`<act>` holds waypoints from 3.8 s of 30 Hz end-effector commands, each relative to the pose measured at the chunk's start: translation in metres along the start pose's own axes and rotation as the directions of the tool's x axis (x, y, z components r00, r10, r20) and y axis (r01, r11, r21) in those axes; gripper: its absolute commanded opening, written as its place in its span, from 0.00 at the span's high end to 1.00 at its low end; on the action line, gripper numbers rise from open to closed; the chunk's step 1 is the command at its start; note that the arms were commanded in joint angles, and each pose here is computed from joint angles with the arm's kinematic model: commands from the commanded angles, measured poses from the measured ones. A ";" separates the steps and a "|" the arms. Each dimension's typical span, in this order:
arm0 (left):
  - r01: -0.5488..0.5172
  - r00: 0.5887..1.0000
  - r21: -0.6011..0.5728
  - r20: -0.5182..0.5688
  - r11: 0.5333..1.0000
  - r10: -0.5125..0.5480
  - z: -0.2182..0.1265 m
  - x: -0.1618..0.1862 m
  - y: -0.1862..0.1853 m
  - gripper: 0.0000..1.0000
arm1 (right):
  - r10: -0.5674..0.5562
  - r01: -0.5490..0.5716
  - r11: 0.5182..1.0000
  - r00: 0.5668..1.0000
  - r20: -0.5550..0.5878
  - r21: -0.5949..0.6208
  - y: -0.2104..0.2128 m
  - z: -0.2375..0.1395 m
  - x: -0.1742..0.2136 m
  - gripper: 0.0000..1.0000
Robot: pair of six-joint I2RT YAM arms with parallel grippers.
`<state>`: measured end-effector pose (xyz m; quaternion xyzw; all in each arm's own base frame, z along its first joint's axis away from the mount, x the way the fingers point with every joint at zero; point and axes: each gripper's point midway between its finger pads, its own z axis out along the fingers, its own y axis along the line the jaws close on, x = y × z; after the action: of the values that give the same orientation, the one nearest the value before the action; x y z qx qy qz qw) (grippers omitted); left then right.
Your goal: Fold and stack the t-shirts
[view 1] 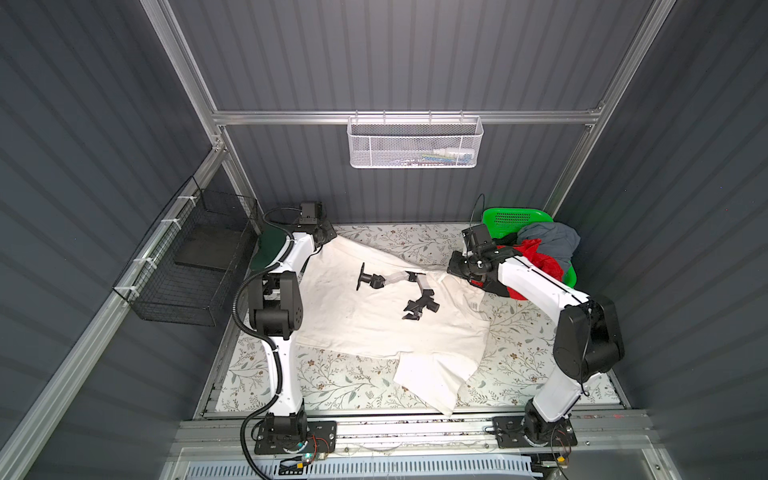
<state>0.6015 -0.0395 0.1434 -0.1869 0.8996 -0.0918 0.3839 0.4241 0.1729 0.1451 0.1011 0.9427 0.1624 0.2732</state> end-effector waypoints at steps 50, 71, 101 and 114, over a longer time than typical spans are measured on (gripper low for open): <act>0.145 0.989 -0.093 0.046 0.985 -0.141 -0.052 0.060 0.057 0.50 | 0.138 -0.132 0.990 0.982 -0.128 0.055 0.007 0.012 0.138 1.00; -0.025 0.992 -0.077 -0.125 0.997 0.015 0.002 0.067 0.052 0.46 | 0.138 -0.131 0.989 0.985 -0.104 0.071 -0.008 0.002 0.144 1.00; -0.137 0.981 -0.219 -0.168 0.966 0.101 -0.011 0.048 0.070 0.99 | 0.076 -0.060 0.986 0.992 -0.097 0.154 -0.020 -0.006 0.140 1.00; -0.127 0.978 -0.262 -0.196 0.957 0.076 -0.019 0.059 0.085 0.61 | 0.041 -0.029 0.996 0.988 -0.151 0.085 -0.011 -0.013 0.138 0.49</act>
<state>0.5335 0.0053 0.1035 -0.1715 0.9385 0.0253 0.2985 0.3021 0.1964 0.0767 0.1338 0.9621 0.1238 0.2028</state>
